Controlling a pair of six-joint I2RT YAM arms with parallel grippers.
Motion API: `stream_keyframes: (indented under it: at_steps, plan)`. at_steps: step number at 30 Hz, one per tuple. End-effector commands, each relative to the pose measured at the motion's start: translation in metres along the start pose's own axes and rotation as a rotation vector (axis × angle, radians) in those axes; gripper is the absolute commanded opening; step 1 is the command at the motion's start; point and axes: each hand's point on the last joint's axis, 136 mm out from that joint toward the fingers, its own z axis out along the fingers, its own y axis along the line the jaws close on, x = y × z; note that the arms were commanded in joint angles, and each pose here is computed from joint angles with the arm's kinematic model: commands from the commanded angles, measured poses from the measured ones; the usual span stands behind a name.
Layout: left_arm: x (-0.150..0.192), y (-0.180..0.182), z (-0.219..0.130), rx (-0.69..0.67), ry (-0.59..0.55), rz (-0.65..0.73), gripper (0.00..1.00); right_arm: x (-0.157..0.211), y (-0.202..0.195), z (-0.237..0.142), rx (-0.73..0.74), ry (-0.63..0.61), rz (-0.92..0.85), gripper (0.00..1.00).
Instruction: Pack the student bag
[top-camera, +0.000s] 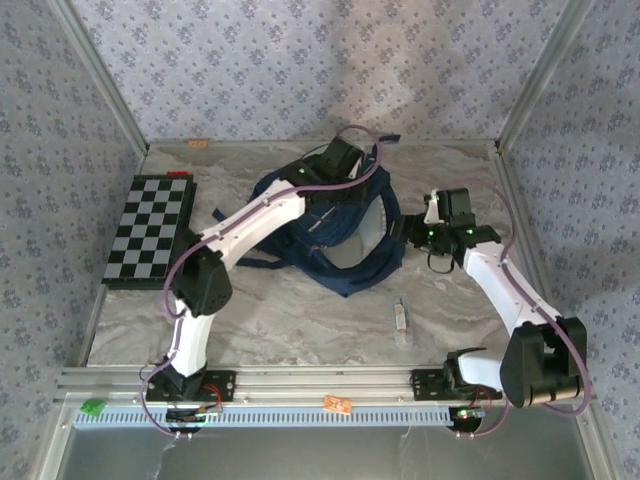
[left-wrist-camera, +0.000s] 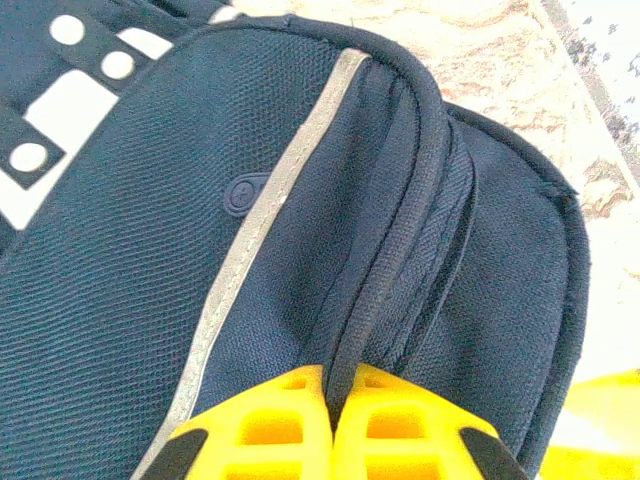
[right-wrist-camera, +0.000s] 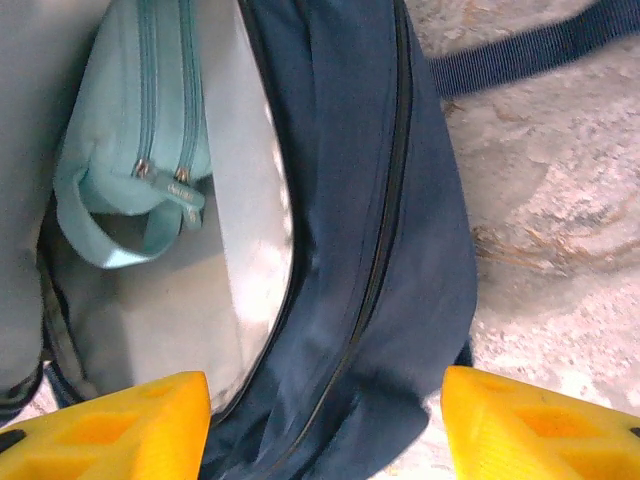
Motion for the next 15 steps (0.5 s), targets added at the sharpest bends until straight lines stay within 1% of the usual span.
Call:
stream_keyframes:
  at_steps: [1, 3, 4, 6, 8, 9, 10, 13, 15]
  plan:
    - [-0.018, -0.024, -0.005, 0.072, -0.025, -0.067, 0.1, 0.006, -0.002, -0.015, 0.007, 0.006, 0.02, 0.64]
    - [-0.018, -0.026, -0.011, 0.081, -0.007, -0.058, 0.28, 0.008, -0.002, -0.018, 0.009, 0.013, 0.024, 0.65]
    - [-0.014, -0.022, -0.015, 0.068, 0.013, -0.058, 0.34, 0.009, -0.003, -0.02, 0.018, 0.02, 0.026, 0.65]
    - [-0.008, -0.013, -0.032, 0.053, 0.036, -0.062, 0.42, 0.012, -0.002, -0.025, 0.024, 0.029, 0.026, 0.65]
    - [0.0, 0.001, -0.051, 0.034, 0.022, -0.1, 0.47, 0.022, -0.003, -0.03, 0.044, 0.047, 0.041, 0.66]
    - [0.009, 0.01, -0.056, 0.045, 0.018, -0.134, 0.49, 0.027, 0.0, -0.031, 0.042, 0.051, 0.043, 0.66]
    - [0.012, 0.014, -0.067, 0.07, -0.011, -0.178, 0.51, 0.031, 0.002, -0.031, 0.045, 0.054, 0.039, 0.66]
    - [0.04, 0.049, -0.079, 0.076, -0.034, -0.363, 0.57, 0.044, 0.011, -0.03, 0.064, 0.047, 0.019, 0.66]
    - [0.061, 0.078, -0.077, 0.066, -0.021, -0.514, 0.58, 0.052, 0.023, -0.026, 0.055, 0.042, 0.003, 0.66]
